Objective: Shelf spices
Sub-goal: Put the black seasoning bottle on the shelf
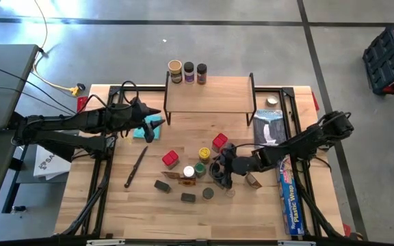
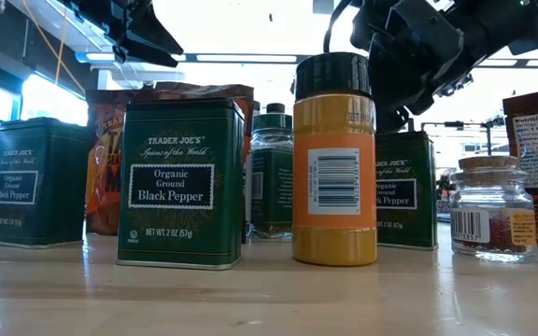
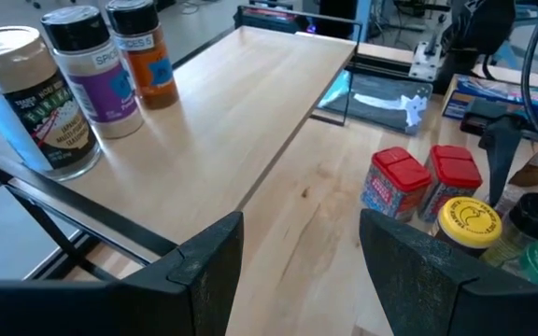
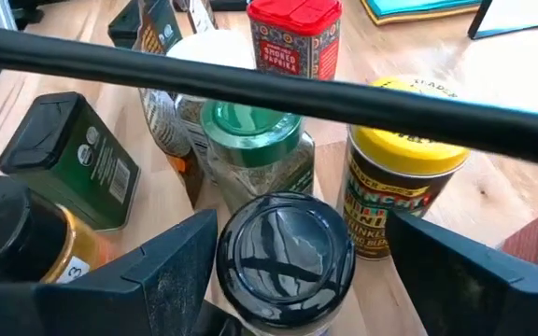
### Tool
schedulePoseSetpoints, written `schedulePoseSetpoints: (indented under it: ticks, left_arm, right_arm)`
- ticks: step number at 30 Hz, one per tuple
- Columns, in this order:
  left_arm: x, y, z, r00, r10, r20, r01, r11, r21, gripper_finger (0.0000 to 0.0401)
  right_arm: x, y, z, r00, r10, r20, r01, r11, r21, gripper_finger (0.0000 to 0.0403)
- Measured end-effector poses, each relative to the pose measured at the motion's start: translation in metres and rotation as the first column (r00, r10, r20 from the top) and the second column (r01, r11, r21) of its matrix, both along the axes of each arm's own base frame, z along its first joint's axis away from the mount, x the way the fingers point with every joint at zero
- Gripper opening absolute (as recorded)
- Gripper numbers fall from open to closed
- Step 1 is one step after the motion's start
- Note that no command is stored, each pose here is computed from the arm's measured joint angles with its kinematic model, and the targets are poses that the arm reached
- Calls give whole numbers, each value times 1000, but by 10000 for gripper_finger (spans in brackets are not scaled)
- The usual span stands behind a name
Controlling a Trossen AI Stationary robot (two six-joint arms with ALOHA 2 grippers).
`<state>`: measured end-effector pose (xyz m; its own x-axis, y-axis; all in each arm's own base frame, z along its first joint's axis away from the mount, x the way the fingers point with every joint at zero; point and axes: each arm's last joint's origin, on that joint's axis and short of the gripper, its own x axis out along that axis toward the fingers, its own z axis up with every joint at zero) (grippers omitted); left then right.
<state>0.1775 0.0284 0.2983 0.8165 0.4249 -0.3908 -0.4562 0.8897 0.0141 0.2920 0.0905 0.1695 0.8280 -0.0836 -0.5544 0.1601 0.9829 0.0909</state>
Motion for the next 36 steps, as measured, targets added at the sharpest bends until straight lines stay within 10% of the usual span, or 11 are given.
schedulePoseSetpoints:
  ticks: [21, 36]
  left_arm:
    - [0, 0, 0, 1000, -1, -1, 1, 1000, -1, 209]
    - [0, 0, 0, 1000, -8, -8, 8, 1000, 14, 209]
  right_arm:
    - [1, 0, 2, 1000, -10, 6, 10, 998, 57, 196]
    - [6, -69, 152, 996, -92, -14, 90, 990, -107, 196]
